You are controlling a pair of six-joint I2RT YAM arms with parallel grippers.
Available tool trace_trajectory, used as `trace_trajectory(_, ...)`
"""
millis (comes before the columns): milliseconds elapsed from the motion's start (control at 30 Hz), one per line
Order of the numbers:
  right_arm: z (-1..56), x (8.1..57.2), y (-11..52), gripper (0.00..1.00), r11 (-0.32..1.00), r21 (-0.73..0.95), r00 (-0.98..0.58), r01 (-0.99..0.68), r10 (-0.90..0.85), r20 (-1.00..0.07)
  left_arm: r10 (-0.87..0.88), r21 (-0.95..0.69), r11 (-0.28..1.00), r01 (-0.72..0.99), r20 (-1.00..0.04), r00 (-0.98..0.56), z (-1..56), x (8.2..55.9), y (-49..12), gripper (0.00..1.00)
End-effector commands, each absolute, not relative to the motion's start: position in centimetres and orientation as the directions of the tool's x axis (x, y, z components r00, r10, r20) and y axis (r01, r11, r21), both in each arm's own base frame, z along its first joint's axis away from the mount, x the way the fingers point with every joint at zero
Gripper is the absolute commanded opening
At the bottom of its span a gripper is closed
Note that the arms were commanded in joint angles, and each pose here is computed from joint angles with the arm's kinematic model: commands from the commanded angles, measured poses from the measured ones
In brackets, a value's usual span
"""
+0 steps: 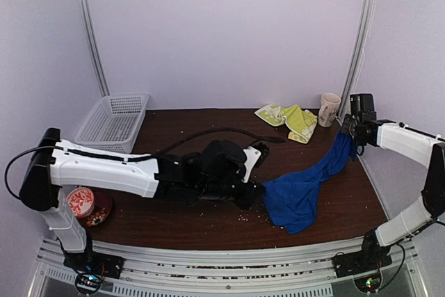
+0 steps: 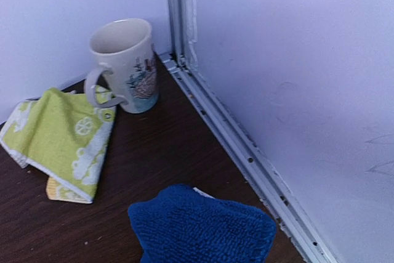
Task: Roll the towels
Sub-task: Adjust the towel at the center of the board.
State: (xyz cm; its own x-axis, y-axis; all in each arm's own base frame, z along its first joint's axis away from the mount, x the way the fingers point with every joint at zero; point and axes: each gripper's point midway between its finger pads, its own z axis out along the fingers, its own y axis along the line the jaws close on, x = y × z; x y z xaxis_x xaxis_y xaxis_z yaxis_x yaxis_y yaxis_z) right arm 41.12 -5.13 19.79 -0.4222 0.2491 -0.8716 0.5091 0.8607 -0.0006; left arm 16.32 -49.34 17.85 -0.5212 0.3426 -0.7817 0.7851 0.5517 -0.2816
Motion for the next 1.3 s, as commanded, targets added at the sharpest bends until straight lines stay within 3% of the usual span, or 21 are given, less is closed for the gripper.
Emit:
trace_trajectory(0, 21.8, 42.3, 0.9, 0.02, 0.964, 0.111, -0.412, 0.241, 0.205, -0.888, 0.447, 0.112, 0.754, 0.648, -0.81, -0.38, 18.9, 21.5, -41.0, 0.0)
trace_trajectory(167, 22.6, 41.9, 6.7, 0.02, 0.989, 0.14, -0.436, 0.04, 0.144, -0.889, 0.491, 0.344, 0.847, 0.404, -0.797, -0.35, 22.4, 24.5, -31.2, 0.0)
trace_trajectory(300, 23.0, 40.9, 10.4, 0.03, 0.988, 0.14, -0.449, -0.071, 0.094, -0.888, 0.461, 0.397, 0.885, 0.242, -0.816, -0.349, 25.1, 25.6, -24.1, 0.0)
trace_trajectory(533, 20.3, 39.2, 9.9, 0.05, 0.999, 0.039, -0.526, 0.002, 0.034, -0.85, 0.402, 0.446, 0.894, -0.039, -0.839, -0.365, 27.6, 26.2, -14.0, 0.0)
trace_trajectory(800, 15.4, 37.4, 10.5, 0.17, 0.999, -0.041, -0.639, -0.001, -0.032, -0.769, 0.482, 0.457, 0.875, 0.157, -0.8, -0.357, 26.2, 25.9, -16.2, 0.0)
trace_trajectory(1033, 13.8, 35.9, 14.1, 0.5, 0.991, -0.041, -0.686, -0.131, -0.12, -0.718, 0.528, 0.461, 0.846, 0.268, -0.794, -0.303, 26.3, 25.2, -17.2, 0.0)
trace_trajectory(1267, 18.1, 33.9, 19.7, 0.72, 0.896, 0.202, -0.608, -0.394, -0.09, -0.788, 0.542, 0.469, 0.83, 0.301, -0.807, -0.234, 26.6, 25.1, -17.6, 0.0)
